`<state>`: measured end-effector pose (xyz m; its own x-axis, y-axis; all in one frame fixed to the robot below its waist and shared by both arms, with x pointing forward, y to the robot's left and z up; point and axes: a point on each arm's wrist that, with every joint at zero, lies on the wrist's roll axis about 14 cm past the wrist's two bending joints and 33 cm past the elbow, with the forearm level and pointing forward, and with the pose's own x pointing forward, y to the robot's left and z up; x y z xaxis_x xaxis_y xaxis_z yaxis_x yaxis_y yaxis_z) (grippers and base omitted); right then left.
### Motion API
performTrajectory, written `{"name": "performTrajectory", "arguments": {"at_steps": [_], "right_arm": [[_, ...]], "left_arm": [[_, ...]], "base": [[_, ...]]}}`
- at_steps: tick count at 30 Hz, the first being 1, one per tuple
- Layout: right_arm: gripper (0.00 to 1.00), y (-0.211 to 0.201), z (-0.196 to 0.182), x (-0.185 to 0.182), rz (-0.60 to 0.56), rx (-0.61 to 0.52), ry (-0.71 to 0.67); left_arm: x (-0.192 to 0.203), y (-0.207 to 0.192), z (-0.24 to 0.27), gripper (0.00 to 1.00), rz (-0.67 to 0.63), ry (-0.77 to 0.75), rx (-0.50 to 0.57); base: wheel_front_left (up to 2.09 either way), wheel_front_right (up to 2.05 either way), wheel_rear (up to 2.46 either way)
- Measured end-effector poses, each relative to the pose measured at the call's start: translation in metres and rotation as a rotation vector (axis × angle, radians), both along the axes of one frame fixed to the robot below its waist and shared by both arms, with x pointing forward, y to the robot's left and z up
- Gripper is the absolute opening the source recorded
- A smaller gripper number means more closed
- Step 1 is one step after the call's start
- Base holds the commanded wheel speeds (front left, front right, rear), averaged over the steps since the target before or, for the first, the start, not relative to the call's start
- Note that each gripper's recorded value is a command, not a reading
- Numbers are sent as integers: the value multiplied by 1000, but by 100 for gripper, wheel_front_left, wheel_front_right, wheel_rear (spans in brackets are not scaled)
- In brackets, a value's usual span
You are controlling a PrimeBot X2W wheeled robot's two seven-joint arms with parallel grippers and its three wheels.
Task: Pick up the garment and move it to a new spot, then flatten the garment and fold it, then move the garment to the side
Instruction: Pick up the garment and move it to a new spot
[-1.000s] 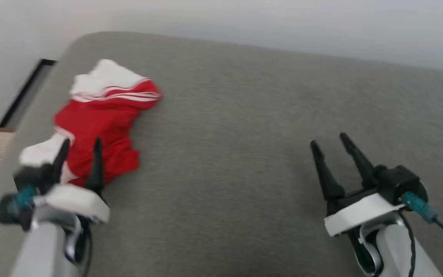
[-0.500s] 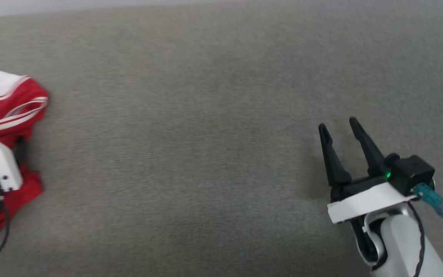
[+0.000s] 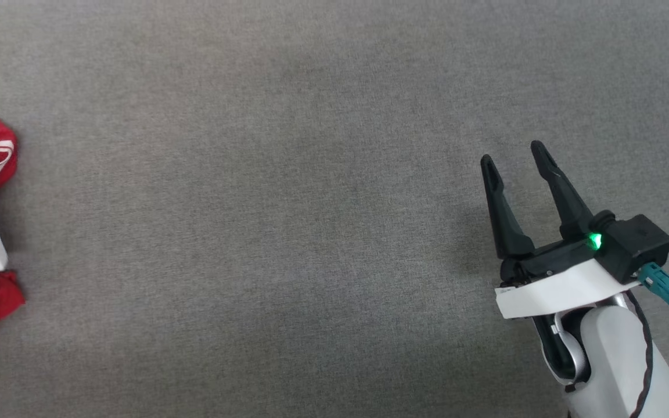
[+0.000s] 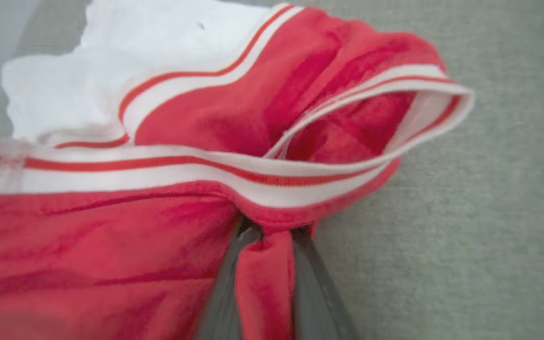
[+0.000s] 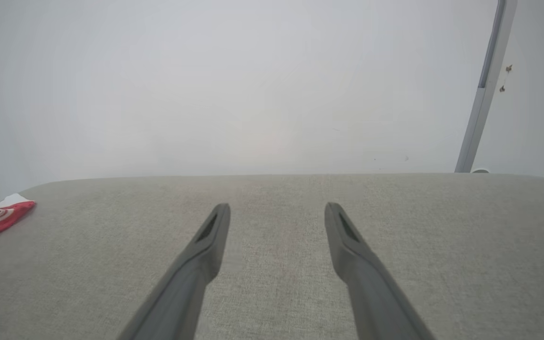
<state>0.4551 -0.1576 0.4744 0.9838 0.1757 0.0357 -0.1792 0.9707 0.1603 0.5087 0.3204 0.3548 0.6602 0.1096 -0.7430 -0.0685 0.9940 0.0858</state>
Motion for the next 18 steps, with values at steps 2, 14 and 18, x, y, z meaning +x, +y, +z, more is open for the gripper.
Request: {"name": "performTrajectory", "arguments": {"at_steps": [2,14,18], "right_arm": [[100,0,7,-1,0,2,-18],[100,16,33,-15,19,42,-71],[100,8,35,-17,-14,56,-75]], "left_arm": [[3,2,12,0,-32,-82,47],[52,-97,130,0,-332,-537,40],[60,-191,148,0,-527,-590,-86]], "base": [[0,0,0],[0,0,0],[0,0,0]]}}
